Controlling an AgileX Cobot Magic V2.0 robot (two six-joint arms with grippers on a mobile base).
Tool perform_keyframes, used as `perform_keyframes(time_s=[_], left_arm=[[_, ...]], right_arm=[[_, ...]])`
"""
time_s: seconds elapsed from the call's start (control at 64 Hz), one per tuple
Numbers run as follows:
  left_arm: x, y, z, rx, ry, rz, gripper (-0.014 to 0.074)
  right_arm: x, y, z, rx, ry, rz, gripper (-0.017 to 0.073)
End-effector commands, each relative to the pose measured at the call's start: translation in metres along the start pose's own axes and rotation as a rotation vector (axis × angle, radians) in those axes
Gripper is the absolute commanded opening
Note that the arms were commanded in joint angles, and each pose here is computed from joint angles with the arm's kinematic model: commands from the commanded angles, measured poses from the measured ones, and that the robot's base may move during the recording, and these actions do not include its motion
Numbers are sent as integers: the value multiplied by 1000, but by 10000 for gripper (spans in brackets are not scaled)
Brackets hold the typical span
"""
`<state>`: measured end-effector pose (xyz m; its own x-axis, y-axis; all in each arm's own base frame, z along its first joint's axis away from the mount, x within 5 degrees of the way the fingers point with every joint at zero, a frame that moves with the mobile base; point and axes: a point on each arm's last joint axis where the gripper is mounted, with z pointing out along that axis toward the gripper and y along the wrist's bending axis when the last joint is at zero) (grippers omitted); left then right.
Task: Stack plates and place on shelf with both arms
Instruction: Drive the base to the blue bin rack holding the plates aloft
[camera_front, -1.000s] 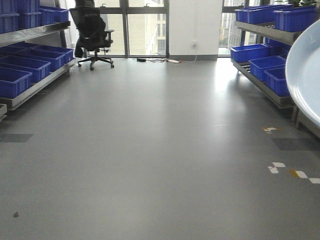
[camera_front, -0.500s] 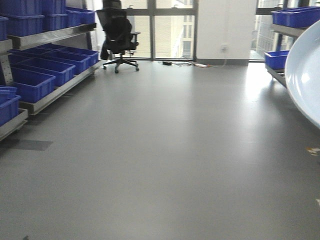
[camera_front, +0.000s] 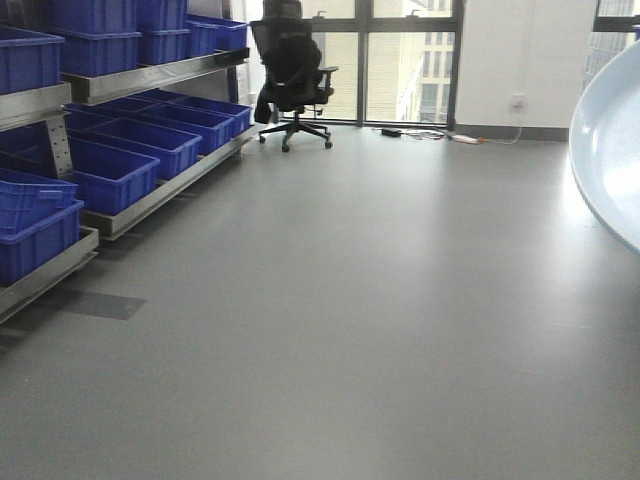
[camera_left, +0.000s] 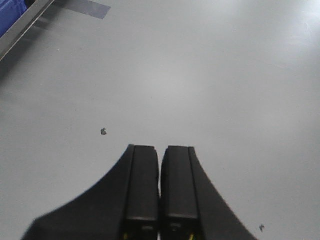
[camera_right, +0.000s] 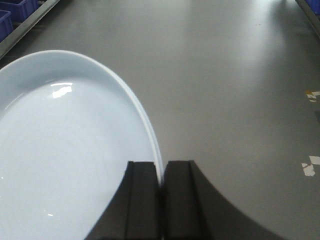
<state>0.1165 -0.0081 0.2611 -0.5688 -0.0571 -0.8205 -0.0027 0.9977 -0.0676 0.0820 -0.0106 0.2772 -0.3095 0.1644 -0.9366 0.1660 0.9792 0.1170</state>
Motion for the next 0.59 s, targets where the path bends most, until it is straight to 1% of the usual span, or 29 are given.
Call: perform_keyframes(time_s=[0.0,0.578], left_arm=[[-14,-2,-4,17,-92,-8,90],[-14,-2,-4,17,-92,-8,90]], right_arm=[[-18,2,-4,-17,-120,-6,57],[-18,2,-4,-17,-120,-6,57]])
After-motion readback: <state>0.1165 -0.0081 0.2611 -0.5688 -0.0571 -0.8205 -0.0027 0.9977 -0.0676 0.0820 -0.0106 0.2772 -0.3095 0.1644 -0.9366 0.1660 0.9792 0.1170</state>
